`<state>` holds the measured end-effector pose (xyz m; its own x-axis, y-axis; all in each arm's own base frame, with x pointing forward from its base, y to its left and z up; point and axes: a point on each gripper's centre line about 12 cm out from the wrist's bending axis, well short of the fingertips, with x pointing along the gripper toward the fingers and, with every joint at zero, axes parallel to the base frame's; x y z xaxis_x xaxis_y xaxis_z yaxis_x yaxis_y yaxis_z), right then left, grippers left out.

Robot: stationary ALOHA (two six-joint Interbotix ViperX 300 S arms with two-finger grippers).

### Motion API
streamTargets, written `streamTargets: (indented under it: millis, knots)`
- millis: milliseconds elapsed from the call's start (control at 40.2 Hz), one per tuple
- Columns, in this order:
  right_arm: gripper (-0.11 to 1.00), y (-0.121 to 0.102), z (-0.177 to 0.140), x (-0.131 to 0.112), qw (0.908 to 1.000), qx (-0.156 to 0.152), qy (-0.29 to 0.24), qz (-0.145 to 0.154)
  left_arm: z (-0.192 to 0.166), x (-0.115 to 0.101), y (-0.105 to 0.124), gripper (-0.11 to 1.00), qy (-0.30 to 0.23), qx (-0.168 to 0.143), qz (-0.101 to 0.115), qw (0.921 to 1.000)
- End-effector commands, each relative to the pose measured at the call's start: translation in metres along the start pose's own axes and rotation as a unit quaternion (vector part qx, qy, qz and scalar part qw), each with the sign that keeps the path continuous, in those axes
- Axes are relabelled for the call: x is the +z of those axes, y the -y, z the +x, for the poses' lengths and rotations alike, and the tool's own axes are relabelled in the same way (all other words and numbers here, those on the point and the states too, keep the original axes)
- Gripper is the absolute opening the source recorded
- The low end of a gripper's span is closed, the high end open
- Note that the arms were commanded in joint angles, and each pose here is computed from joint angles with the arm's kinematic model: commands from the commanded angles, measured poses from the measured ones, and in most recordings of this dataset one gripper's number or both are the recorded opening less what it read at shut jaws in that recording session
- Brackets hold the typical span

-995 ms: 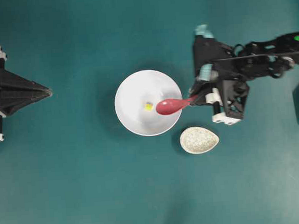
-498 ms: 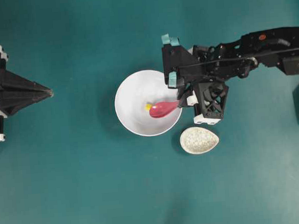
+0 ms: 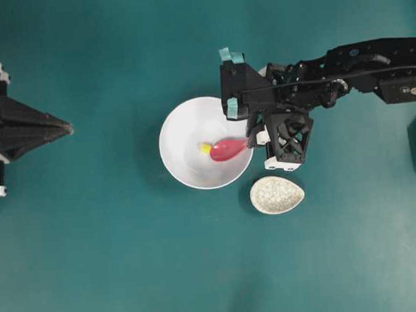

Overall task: Scoop the yellow hexagonal prism block from the bowl with a spoon using the right arm.
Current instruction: 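Push the spoon bowl under the yellow block along the bowl floor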

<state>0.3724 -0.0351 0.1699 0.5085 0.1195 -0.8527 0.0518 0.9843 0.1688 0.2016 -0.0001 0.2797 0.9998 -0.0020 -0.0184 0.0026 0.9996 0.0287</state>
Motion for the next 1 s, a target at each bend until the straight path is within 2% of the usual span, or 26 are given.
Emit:
streamTargets:
  millis: [0,647,970]
  knots:
    - [0.24,0.000,-0.006,0.012,0.9997,-0.004,0.024,-0.002,0.003,0.009,0.000,0.06,0.012,0.000,0.003,0.9999]
    - [0.24,0.016,-0.001,0.022,0.9972,-0.030,0.068,0.008,0.003,0.008,0.000,0.06,0.009,0.000,0.003,1.0000]
    - [0.24,0.013,0.000,0.024,0.9973,-0.027,0.068,0.007,0.003,0.008,0.000,0.06,0.008,0.000,0.003,1.0000]
